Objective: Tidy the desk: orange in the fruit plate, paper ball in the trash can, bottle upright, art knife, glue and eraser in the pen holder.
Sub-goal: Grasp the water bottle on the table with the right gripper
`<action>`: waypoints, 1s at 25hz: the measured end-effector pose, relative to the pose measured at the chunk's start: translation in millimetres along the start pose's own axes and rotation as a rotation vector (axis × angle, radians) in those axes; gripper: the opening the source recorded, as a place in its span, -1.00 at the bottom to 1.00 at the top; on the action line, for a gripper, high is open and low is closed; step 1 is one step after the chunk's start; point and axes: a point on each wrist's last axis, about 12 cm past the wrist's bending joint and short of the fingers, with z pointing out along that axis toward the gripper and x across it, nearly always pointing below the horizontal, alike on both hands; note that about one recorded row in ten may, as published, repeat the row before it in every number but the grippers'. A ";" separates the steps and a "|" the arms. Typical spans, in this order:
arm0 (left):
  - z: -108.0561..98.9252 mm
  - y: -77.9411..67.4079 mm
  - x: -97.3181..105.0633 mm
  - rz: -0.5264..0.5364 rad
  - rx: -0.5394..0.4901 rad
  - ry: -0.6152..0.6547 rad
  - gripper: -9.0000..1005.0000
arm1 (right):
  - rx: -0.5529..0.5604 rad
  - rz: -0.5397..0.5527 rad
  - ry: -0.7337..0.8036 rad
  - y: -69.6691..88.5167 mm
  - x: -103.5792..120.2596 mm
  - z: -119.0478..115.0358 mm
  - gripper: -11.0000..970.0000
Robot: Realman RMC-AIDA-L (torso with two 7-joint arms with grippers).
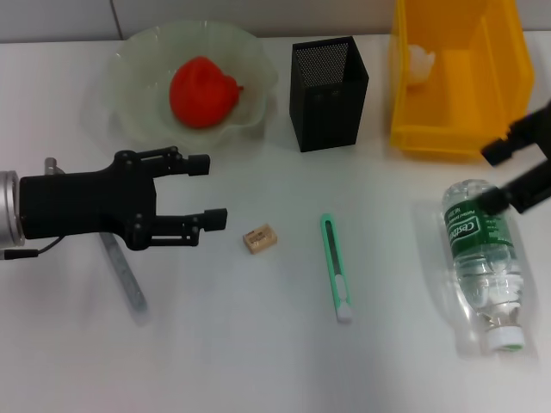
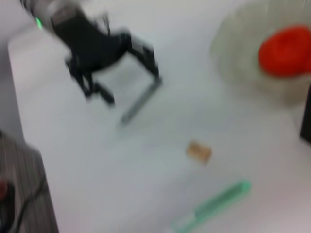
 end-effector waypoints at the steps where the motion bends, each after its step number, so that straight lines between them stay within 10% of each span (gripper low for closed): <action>1: -1.0 0.4 0.0 0.000 -0.007 -0.004 0.62 | 0.006 0.005 0.036 -0.3 1.6 -0.8 0.71; 25: -6.7 9.7 -4.3 0.007 -0.082 -0.027 0.62 | -0.051 0.055 0.671 1.2 10.3 66.0 0.70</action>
